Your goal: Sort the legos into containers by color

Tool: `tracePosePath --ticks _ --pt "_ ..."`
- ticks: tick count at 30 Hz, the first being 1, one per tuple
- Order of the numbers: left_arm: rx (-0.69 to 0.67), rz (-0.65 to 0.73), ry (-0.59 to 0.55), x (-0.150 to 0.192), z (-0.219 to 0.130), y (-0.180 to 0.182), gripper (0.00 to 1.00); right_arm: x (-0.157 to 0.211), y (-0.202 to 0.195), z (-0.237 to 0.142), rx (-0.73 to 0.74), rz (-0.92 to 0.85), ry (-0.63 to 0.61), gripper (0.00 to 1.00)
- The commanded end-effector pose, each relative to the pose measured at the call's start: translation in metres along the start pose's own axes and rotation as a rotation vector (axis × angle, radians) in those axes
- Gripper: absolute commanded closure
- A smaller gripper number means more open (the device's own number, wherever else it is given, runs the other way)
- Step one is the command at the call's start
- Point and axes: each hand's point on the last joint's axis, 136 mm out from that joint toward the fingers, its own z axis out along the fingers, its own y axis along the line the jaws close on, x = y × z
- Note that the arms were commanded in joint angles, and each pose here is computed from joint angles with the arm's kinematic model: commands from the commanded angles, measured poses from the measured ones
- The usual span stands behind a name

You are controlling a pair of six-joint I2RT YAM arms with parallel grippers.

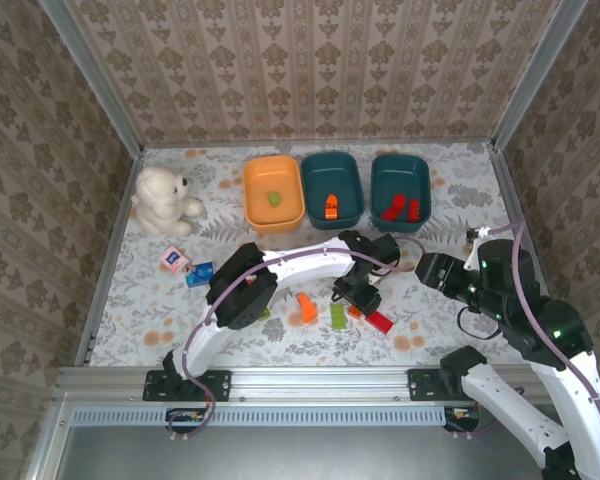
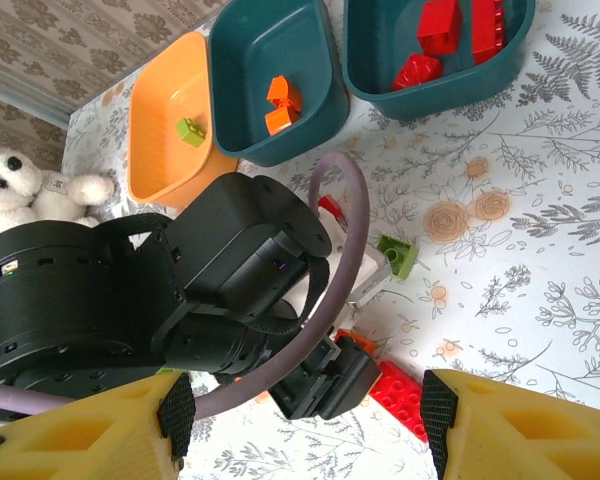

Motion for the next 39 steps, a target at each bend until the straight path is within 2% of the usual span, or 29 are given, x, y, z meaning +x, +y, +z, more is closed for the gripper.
tracePosePath --ticks 1,8,16,21,26,33,39 --pt "-0.02 -0.034 0.01 -0.001 -0.001 0.005 0.44 -0.002 -0.001 -0.006 0.006 0.0 -0.01 0.35" --pt "-0.038 -0.054 0.035 0.002 0.004 0.014 0.53 -0.003 0.003 0.001 -0.002 -0.001 -0.003 0.35" --pt "-0.069 -0.046 0.084 0.011 0.019 0.017 0.49 -0.003 0.003 0.008 0.002 -0.001 0.007 0.35" --pt "-0.103 -0.049 0.034 0.002 0.007 0.024 0.66 -0.003 0.005 0.01 0.0 -0.001 0.012 0.35" --pt "-0.123 -0.134 -0.082 -0.017 -0.037 0.046 0.69 -0.006 0.007 0.01 -0.003 -0.003 0.011 0.35" --pt "-0.068 -0.28 -0.353 -0.064 -0.136 0.104 0.71 -0.01 0.013 0.016 -0.012 -0.012 0.015 0.35" --pt "-0.047 -0.361 -0.544 -0.121 -0.175 0.169 0.71 -0.01 0.022 0.034 -0.031 0.0 0.056 0.35"
